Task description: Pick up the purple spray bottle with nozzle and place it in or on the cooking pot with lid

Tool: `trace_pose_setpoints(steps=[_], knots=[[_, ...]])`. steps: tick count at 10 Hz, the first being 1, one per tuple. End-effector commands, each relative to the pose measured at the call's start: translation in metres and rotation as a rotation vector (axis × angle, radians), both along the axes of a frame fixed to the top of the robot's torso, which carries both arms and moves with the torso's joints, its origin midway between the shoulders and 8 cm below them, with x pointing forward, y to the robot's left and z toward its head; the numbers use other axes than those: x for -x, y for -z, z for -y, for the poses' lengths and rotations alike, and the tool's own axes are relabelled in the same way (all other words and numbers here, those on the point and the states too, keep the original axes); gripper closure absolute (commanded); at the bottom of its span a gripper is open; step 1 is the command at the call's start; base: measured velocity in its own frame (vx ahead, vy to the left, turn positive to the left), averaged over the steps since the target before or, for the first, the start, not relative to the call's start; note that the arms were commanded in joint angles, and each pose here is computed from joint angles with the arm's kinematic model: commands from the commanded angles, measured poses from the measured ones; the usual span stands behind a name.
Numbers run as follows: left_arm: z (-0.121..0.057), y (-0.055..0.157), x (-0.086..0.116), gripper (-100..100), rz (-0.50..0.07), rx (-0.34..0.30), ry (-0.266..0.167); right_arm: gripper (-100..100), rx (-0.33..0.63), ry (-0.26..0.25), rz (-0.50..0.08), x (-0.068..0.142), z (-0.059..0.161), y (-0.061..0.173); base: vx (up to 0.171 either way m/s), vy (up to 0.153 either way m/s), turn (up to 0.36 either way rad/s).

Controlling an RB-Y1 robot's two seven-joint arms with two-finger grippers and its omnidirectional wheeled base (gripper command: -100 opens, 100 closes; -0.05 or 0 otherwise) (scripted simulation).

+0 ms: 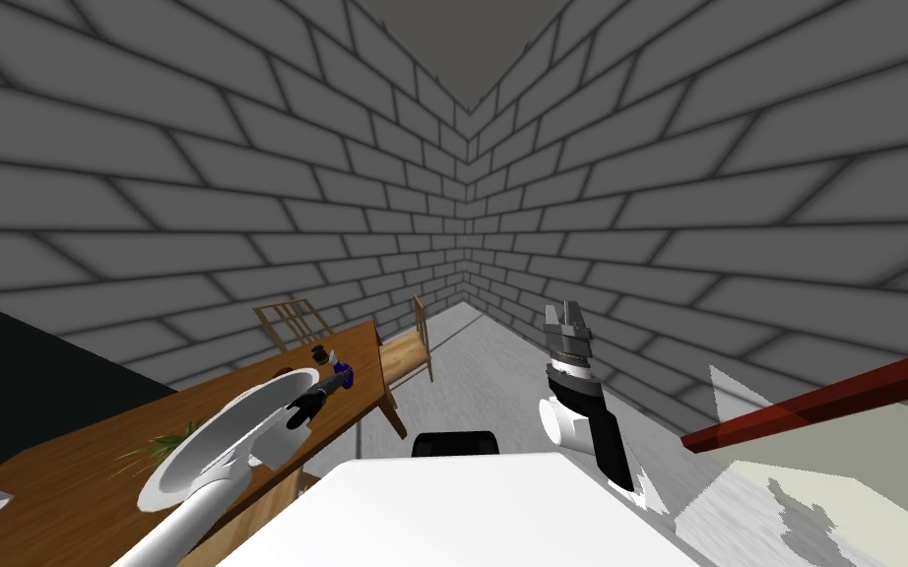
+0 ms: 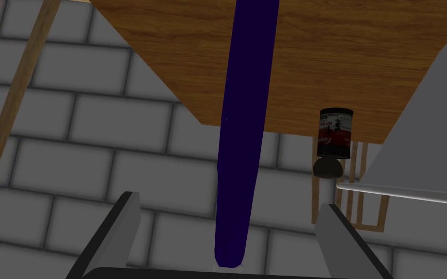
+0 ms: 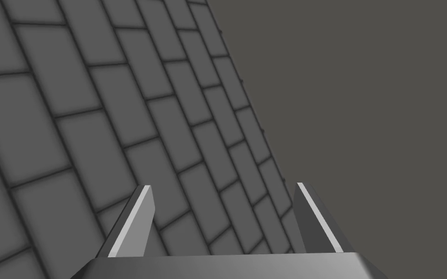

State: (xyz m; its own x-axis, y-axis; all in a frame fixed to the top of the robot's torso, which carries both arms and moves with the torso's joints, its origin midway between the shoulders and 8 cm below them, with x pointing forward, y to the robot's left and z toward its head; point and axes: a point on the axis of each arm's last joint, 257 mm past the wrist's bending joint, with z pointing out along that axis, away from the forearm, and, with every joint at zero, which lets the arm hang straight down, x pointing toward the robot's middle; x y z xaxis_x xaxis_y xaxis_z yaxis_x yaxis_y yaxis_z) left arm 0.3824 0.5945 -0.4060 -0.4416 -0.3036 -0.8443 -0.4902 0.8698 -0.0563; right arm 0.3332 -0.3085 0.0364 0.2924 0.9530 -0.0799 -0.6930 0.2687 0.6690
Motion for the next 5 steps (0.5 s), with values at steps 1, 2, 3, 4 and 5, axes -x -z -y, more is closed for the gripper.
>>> trace_pose_setpoints(steps=[1,2,3,4,5], knots=[[-0.020,0.002,0.007,-100,-0.022,-0.015,-0.054,0,0.000,0.000,0.000,0.000,0.000,0.000,0.086,-0.055,-0.017],[-0.020,0.002,0.007,-100,-0.022,-0.015,-0.054,0,0.000,0.000,0.000,0.000,0.000,0.000,0.055,-0.048,-0.002],[-0.030,0.001,0.012,-100,-0.032,-0.022,-0.080,0,0.000,0.000,0.000,0.000,0.000,0.000,0.045,-0.043,-0.011],[-0.045,0.001,0.019,-100,-0.046,-0.031,-0.120,0,0.000,0.000,0.000,0.000,0.000,0.000,0.080,-0.063,-0.023],[-0.051,0.001,0.022,-100,-0.052,-0.035,-0.138,0,0.000,0.000,0.000,0.000,0.000,0.000,0.084,-0.061,-0.007]])
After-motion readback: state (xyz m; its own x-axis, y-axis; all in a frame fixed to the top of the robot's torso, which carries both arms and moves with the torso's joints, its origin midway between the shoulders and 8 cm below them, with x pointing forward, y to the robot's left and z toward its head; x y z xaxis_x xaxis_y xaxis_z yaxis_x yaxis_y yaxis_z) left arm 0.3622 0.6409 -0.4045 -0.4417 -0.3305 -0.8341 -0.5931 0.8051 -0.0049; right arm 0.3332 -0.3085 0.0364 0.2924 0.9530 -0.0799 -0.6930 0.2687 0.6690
